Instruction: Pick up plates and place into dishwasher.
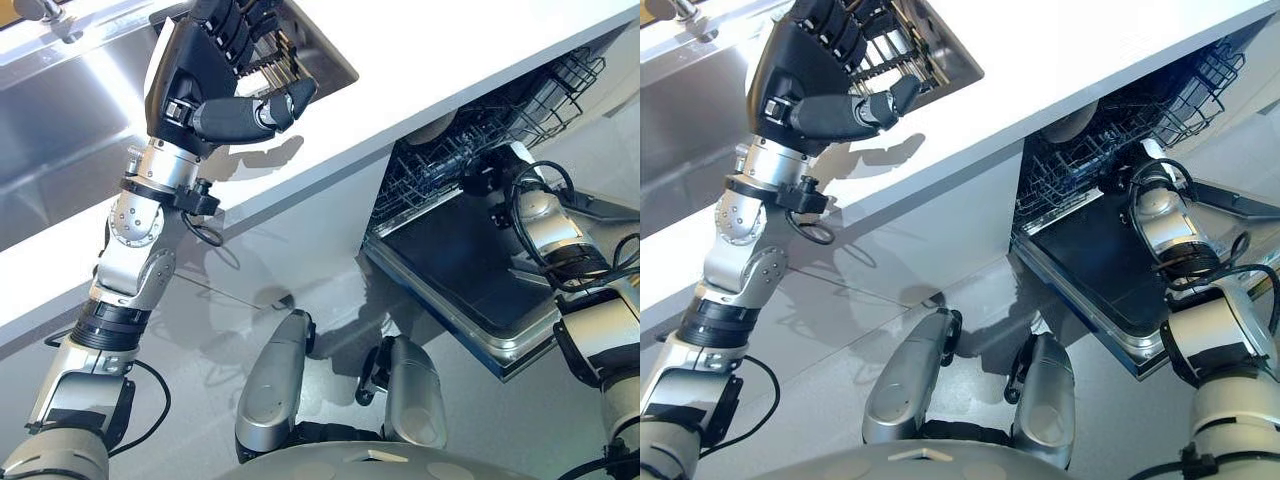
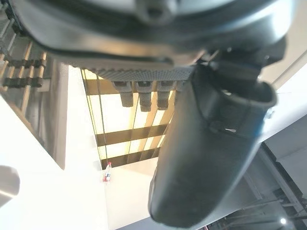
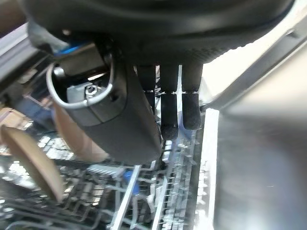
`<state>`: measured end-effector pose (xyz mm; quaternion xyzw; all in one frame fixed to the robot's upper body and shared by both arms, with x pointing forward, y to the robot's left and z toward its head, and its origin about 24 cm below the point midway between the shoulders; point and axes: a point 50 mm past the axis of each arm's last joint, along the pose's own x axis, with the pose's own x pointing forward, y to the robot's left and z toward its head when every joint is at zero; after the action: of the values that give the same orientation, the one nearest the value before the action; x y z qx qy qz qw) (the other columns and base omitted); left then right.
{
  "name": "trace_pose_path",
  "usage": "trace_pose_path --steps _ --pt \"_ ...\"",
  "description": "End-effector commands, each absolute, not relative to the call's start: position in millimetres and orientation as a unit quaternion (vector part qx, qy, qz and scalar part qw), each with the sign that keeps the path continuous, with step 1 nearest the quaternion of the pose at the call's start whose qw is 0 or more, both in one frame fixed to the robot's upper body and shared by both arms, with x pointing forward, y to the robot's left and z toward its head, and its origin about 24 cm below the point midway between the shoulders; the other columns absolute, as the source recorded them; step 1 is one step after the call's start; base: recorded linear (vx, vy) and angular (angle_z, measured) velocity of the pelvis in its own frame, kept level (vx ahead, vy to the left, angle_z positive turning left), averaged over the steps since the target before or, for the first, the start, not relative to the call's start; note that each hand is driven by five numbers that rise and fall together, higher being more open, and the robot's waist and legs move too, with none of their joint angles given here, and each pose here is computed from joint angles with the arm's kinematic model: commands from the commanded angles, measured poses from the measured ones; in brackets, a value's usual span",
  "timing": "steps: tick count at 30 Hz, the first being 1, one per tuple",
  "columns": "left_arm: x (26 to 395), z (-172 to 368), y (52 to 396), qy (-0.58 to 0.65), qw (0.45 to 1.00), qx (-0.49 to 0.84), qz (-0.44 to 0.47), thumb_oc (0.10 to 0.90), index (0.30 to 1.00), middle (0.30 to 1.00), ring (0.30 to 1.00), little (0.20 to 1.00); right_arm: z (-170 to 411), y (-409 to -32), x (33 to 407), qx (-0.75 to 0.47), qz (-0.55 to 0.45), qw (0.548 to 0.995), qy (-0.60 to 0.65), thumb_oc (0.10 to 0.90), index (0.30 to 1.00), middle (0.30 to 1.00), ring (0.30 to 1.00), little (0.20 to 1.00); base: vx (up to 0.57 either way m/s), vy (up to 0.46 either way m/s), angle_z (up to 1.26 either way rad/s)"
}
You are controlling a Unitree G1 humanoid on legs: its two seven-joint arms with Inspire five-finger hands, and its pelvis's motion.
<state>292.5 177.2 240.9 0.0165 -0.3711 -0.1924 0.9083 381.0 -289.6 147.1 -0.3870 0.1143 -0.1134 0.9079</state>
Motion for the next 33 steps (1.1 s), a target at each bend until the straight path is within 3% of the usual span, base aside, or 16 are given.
trace_pose_path --steps 1,9,11,15,17,22,26,30,33 --pt "276.5 259.2 175.2 -0.448 0.872 -0.008 -0.199 0.800 0.900 0.900 0.900 0.900 208.6 -277.1 398.5 -0.371 -0.141 0.918 0.012 0.100 0.300 0.300 0.300 0.200 -0.01 0.009 0.08" --pt "279.9 261.9 168.6 -0.447 0.871 -0.010 -0.206 0.800 0.900 0.900 0.900 0.900 190.6 -281.7 398.8 -0.275 -0.122 0.952 0.056 0.100 0.300 0.300 0.300 0.200 -0.01 0.012 0.04" --pt "281.7 261.7 168.4 -0.445 0.872 -0.013 -0.203 0.800 0.900 0.900 0.900 0.900 160.5 -277.7 397.1 -0.111 -0.094 0.983 0.114 0.100 0.300 0.300 0.300 0.200 0.00 0.000 0.00" --pt "281.9 262.5 169.0 -0.440 0.875 -0.015 -0.202 0.800 0.900 0.900 0.900 0.900 119.7 -270.9 389.0 0.052 -0.074 0.980 0.174 0.100 0.300 0.300 0.300 0.200 0.00 0.000 0.00" --pt "282.5 261.6 170.2 -0.437 0.877 -0.017 -0.199 0.800 0.900 0.900 0.900 0.900 95.0 -262.1 382.4 0.215 -0.061 0.958 0.179 0.100 0.300 0.300 0.300 0.200 0.00 0.000 0.00" --pt "280.2 257.1 172.3 -0.435 0.878 -0.022 -0.200 0.800 0.900 0.900 0.900 0.900 78.4 -234.8 379.5 0.447 -0.011 0.883 0.143 0.100 0.300 0.300 0.300 0.200 0.01 0.004 0.00" --pt "277.7 250.2 175.5 -0.430 0.879 -0.025 -0.205 0.800 0.900 0.900 0.900 0.900 91.4 -201.4 383.7 0.635 0.083 0.765 0.067 0.100 0.300 0.300 0.300 0.200 0.01 0.002 0.00" --pt "274.2 246.4 178.2 -0.428 0.879 -0.022 -0.209 0.800 0.900 0.900 0.900 0.900 121.9 -182.6 389.9 0.686 0.165 0.709 0.006 0.100 0.300 0.300 0.300 0.200 0.00 -0.004 0.02" --pt "270.3 244.4 181.1 -0.428 0.878 -0.020 -0.215 0.800 0.900 0.900 0.900 0.900 147.7 -174.2 392.9 0.681 0.220 0.698 -0.033 0.100 0.300 0.300 0.300 0.200 0.02 -0.029 0.13"
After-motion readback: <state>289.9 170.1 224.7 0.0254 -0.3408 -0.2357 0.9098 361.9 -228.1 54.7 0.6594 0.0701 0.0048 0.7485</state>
